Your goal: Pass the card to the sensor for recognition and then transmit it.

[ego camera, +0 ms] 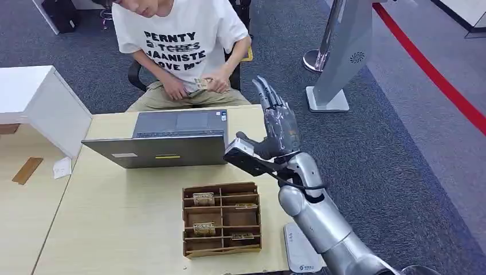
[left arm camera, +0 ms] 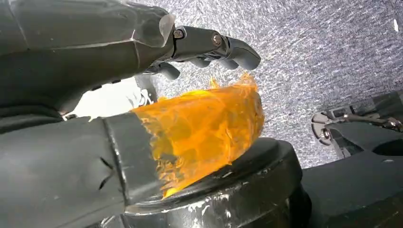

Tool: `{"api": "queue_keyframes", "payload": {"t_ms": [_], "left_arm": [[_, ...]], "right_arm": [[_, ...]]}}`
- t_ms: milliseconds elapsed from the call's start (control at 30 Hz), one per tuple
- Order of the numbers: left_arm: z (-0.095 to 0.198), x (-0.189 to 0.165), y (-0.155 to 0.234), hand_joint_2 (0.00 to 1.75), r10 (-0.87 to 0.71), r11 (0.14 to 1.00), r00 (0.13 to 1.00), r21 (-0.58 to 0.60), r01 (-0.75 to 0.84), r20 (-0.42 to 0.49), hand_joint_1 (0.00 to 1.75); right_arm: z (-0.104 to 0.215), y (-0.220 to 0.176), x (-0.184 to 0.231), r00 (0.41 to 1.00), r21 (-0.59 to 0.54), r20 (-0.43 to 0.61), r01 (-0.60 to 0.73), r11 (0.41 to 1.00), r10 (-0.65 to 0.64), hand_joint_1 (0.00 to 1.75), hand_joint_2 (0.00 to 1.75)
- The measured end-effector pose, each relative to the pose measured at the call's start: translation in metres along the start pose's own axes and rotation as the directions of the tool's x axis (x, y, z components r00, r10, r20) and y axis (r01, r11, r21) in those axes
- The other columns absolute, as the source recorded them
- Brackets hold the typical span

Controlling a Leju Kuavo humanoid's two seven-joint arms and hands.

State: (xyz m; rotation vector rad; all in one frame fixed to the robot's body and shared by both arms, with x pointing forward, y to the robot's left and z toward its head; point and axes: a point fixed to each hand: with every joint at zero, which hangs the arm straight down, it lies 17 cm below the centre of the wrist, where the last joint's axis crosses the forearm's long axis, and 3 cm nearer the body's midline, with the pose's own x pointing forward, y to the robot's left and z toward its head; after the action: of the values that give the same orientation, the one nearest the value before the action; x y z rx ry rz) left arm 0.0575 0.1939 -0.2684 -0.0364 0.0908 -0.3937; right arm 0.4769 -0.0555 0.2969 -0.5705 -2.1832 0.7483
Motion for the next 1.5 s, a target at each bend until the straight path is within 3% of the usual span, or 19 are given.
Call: {"api": "queue_keyframes", "payload": {"t_ms": [300, 500, 567, 600, 633, 767, 1000, 1133, 1167, 1200, 1267, 1300, 1333, 1400, 1467, 1500], "left_arm": [[-0.002, -0.006, -0.003, 0.00, 0.042, 0.999, 0.999, -0.003, -0.042, -0.003, 0.00], [-0.004, -0.011, -0.005, 0.00, 0.085, 0.996, 0.996, -0.008, -0.085, -0.004, 0.00], [-0.004, -0.014, -0.007, 0.00, 0.099, 0.995, 0.995, -0.013, -0.099, -0.007, 0.00], [-0.005, -0.015, -0.007, 0.00, 0.102, 0.995, 0.995, -0.014, -0.102, -0.009, 0.00], [-0.005, -0.015, -0.008, 0.00, 0.105, 0.994, 0.994, -0.016, -0.106, -0.009, 0.00], [-0.005, -0.016, -0.008, 0.00, 0.118, 0.993, 0.993, -0.019, -0.119, -0.010, 0.00], [-0.005, -0.017, -0.009, 0.00, 0.141, 0.990, 0.990, -0.024, -0.142, -0.013, 0.00], [-0.005, -0.017, -0.009, 0.00, 0.143, 0.989, 0.990, -0.023, -0.143, -0.013, 0.00], [-0.005, -0.017, -0.009, 0.00, 0.143, 0.989, 0.990, -0.023, -0.143, -0.013, 0.00], [-0.005, -0.017, -0.009, 0.00, 0.143, 0.989, 0.990, -0.022, -0.143, -0.012, 0.00], [-0.005, -0.017, -0.009, 0.00, 0.143, 0.989, 0.990, -0.021, -0.144, -0.012, 0.00], [-0.005, -0.018, -0.009, 0.00, 0.143, 0.989, 0.990, -0.021, -0.143, -0.012, 0.00], [-0.005, -0.018, -0.009, 0.00, 0.144, 0.989, 0.990, -0.021, -0.144, -0.012, 0.00], [-0.005, -0.017, -0.009, 0.00, 0.144, 0.989, 0.990, -0.021, -0.144, -0.011, 0.00], [-0.005, -0.017, -0.009, 0.00, 0.144, 0.989, 0.990, -0.021, -0.144, -0.010, 0.00], [-0.005, -0.017, -0.009, 0.00, 0.144, 0.989, 0.990, -0.021, -0.144, -0.010, 0.00]], "right_arm": [[0.033, -0.012, 0.033, 0.970, -0.066, 0.035, 0.244, 0.968, -0.242, 0.00, 1.75], [0.062, -0.003, 0.048, 0.844, -0.031, -0.008, 0.536, 0.843, -0.537, 0.02, 1.75], [0.070, -0.001, 0.052, 0.818, -0.030, -0.011, 0.574, 0.818, -0.575, 0.38, 1.75], [0.073, 0.000, 0.053, 0.812, -0.028, -0.013, 0.583, 0.812, -0.584, 0.70, 1.75], [0.076, 0.000, 0.054, 0.807, -0.027, -0.012, 0.591, 0.806, -0.591, 1.36, 1.75], [0.086, 0.003, 0.060, 0.803, -0.019, -0.010, 0.596, 0.803, -0.596, 1.75, 1.75], [0.102, 0.014, 0.055, 0.800, -0.009, -0.053, 0.599, 0.801, -0.598, 1.75, 1.75], [0.108, 0.018, 0.052, 0.836, 0.001, -0.052, 0.547, 0.837, -0.547, 1.73, 1.75], [0.109, 0.018, 0.052, 0.851, 0.002, -0.047, 0.524, 0.852, -0.523, 1.59, 1.75], [0.110, 0.017, 0.052, 0.866, 0.001, -0.040, 0.498, 0.867, -0.498, 1.59, 1.75], [0.111, 0.017, 0.051, 0.900, 0.000, -0.031, 0.435, 0.900, -0.435, 1.33, 1.75], [0.112, 0.017, 0.051, 0.915, 0.002, -0.026, 0.403, 0.915, -0.403, 1.33, 1.75], [0.113, 0.018, 0.051, 0.924, 0.005, -0.023, 0.383, 0.924, -0.382, 1.08, 1.75], [0.116, 0.021, 0.050, 0.931, 0.012, -0.024, 0.364, 0.932, -0.363, 0.99, 1.75], [0.119, 0.022, 0.049, 0.941, 0.017, -0.020, 0.337, 0.941, -0.337, 0.70, 1.75], [0.120, 0.023, 0.048, 0.944, 0.021, -0.022, 0.329, 0.944, -0.329, 0.70, 1.75]]}}
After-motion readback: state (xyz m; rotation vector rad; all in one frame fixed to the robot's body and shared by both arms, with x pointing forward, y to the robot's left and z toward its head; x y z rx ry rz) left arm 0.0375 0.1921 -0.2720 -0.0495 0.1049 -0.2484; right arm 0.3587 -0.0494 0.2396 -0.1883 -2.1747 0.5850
